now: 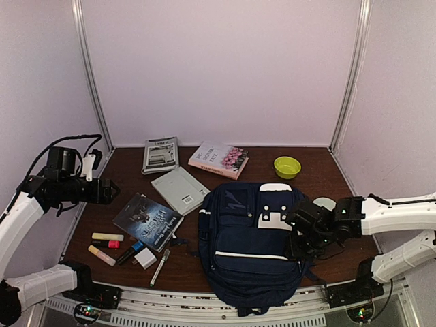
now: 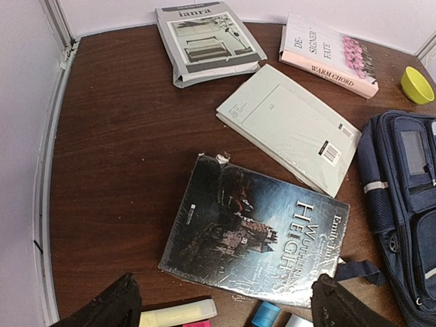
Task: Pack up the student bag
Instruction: Move the student bag to the center of the board.
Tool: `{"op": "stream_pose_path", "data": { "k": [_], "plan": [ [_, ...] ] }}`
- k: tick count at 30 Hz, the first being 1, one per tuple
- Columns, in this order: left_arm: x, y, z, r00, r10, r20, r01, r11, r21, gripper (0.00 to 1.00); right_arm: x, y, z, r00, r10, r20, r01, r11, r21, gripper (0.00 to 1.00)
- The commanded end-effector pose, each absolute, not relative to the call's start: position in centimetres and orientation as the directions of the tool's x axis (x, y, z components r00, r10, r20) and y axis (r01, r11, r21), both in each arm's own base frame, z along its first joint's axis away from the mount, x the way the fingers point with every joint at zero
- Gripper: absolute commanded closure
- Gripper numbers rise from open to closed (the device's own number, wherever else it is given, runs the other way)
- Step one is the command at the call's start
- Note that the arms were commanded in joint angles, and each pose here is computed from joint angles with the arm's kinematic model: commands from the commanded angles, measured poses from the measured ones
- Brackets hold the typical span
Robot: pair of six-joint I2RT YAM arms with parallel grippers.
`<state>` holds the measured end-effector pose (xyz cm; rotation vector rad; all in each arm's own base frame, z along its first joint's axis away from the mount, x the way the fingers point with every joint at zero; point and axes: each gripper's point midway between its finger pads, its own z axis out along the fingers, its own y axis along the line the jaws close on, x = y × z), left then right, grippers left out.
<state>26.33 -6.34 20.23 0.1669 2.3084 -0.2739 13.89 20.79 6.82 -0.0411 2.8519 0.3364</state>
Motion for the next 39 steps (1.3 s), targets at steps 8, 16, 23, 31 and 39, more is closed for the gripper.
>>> {"op": "stream_pose_path", "data": {
  "k": [8,16,23,31,39],
  "plan": [
    [26.8,-7.3,21.4,-0.649,0.053,-0.759,0.256,0.955,-0.152,0.12,17.2,24.0,8.7,-0.913,0.034,-0.406,-0.093,0.953,0.288,0.98],
    [25.9,-11.4,20.9,-0.644,0.130,-0.754,0.407,0.893,-0.194,0.14,21.4,23.6,13.7,-0.839,0.068,-0.541,-0.098,0.957,0.273,1.00],
    [24.1,-15.0,21.3,-0.578,0.231,-0.783,0.521,0.843,-0.135,0.15,23.9,23.3,15.3,-0.811,0.129,-0.571,-0.097,0.933,0.348,1.00],
    [21.8,-18.6,22.8,-0.511,0.195,-0.837,0.596,0.782,-0.182,0.16,21.1,26.9,12.5,-0.903,-0.047,-0.426,-0.239,0.880,0.410,0.95],
    [20.8,-24.6,24.0,-0.388,0.212,-0.897,0.676,0.727,-0.120,0.16,22.5,23.2,15.3,-0.859,-0.093,-0.504,-0.251,0.934,0.256,0.71]
  ]
}}
